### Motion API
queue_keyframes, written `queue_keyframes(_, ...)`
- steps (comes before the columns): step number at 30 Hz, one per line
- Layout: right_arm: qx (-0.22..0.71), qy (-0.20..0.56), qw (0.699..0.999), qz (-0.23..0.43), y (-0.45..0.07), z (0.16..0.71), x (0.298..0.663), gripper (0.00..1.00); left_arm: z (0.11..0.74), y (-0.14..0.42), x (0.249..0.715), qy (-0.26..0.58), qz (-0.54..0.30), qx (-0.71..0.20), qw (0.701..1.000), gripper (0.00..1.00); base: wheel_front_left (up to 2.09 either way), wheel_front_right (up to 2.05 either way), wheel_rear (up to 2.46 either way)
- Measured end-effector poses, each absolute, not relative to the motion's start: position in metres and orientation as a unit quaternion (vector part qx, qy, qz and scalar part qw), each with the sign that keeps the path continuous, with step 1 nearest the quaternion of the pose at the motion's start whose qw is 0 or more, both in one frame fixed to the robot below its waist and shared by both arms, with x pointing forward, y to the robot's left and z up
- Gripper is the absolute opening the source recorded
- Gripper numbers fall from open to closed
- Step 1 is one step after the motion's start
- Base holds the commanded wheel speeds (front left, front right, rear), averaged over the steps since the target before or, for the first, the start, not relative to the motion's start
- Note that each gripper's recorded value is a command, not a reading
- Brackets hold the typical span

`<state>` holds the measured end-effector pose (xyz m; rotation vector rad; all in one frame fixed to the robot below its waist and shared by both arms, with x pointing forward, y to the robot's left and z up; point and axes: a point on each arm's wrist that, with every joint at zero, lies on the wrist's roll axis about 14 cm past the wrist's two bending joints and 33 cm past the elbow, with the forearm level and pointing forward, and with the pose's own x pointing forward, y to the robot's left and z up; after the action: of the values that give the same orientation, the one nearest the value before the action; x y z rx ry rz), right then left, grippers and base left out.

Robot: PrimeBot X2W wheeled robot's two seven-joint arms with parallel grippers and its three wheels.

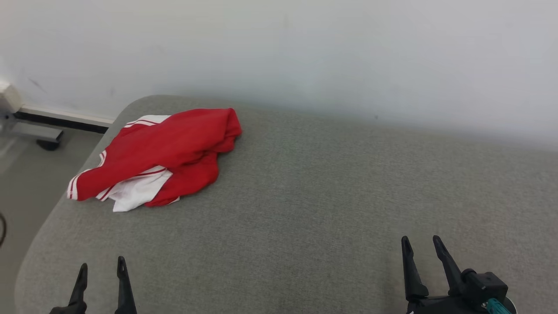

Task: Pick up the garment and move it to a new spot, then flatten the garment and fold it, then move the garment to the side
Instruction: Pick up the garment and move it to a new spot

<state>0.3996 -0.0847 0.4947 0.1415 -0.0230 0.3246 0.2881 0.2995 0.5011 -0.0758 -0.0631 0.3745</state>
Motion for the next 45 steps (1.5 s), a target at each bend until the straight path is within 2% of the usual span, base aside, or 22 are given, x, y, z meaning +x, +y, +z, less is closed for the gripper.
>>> queue_keyframes(9, 0.072, -0.003, 0.971, 0.229, -0.035, 0.494, 0.403, 1.0, 0.501, 0.334, 0.243, -0.034, 0.258, -0.034, 0.965, 1.0, 0.0, 0.0, 0.0)
queue_keyframes(23, 0.069, 0.0, 0.955, 0.288, 0.009, 0.495, 0.401, 1.0, 0.497, 0.356, 0.2, -0.028, 0.312, -0.034, 0.949, 1.0, 0.0, 0.0, 0.0)
queue_keyframes(35, 0.069, 0.0, 0.953, 0.294, 0.015, 0.496, 0.402, 1.0, 0.499, 0.36, 0.195, -0.034, 0.329, -0.029, 0.943, 1.0, 0.0, 0.0, 0.0)
queue_keyframes(45, 0.061, -0.022, 0.962, 0.266, -0.006, 0.506, 0.411, 1.0, 0.54, 0.38, 0.231, -0.099, 0.322, -0.031, 0.941, 1.0, 0.0, 0.0, 0.0)
